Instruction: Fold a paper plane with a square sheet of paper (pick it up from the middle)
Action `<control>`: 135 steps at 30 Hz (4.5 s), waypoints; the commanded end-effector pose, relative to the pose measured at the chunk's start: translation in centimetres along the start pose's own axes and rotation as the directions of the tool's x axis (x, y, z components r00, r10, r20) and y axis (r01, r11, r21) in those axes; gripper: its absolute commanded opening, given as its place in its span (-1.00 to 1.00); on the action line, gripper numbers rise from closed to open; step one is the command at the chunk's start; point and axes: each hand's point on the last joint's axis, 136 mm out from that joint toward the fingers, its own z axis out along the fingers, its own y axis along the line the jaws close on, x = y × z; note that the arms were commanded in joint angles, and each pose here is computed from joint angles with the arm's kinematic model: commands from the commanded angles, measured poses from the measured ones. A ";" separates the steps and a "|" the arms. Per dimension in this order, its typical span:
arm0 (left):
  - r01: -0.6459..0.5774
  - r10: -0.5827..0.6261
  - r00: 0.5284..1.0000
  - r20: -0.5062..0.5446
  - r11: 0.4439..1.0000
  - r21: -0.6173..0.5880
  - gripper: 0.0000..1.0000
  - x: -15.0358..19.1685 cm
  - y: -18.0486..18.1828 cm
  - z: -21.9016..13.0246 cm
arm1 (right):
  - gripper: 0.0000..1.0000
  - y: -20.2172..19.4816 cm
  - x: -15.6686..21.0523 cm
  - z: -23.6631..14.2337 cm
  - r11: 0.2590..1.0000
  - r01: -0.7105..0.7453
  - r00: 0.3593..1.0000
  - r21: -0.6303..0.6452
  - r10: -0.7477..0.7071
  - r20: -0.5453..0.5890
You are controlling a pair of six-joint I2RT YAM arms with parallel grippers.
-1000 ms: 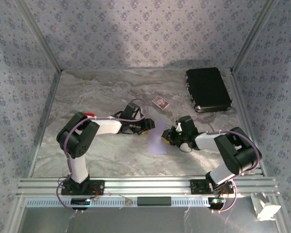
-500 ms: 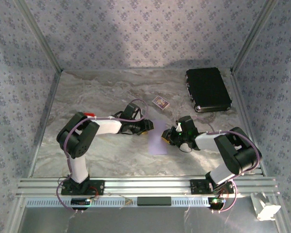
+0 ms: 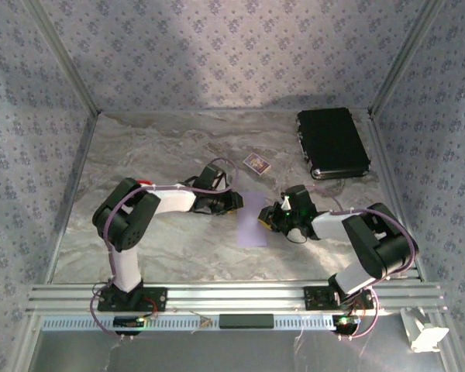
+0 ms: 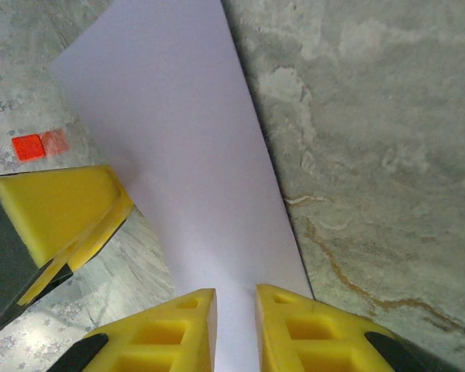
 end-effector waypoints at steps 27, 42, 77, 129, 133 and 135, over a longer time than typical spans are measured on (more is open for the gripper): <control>0.049 -0.048 0.998 -0.034 0.999 0.024 -1.00 0.4 -1.8 -3.4 | 0.18 3.4 -0.7 -6.1 0.912 0.401 0.903 0.090 -0.410 0.128; 0.062 -0.061 0.998 -0.035 0.998 0.017 -1.00 0.0 -1.7 -4.5 | 0.16 7.2 4.2 -6.1 0.416 0.876 0.395 0.246 -0.909 0.131; 0.070 -0.069 0.997 -0.027 0.998 0.010 -1.00 -0.2 -1.7 -4.8 | 0.21 5.5 11.5 -0.6 -0.145 0.936 -0.122 0.320 -0.988 -0.092; 0.030 -0.010 0.986 0.163 0.992 -0.121 0.44 -2.4 -0.1 -10.6 | -0.99 7.9 11.7 -1.1 0.176 0.981 0.172 0.077 -0.984 0.054; 0.028 -0.011 0.983 0.184 0.996 -0.090 0.42 -2.7 -0.4 -11.3 | -0.99 8.6 10.9 -1.4 0.335 0.942 0.335 -0.011 -0.940 0.063; 0.023 -0.009 0.984 0.179 0.997 -0.071 0.38 -2.8 -0.7 -11.3 | -0.99 8.7 10.6 -1.4 0.409 0.911 0.411 -0.056 -0.910 0.043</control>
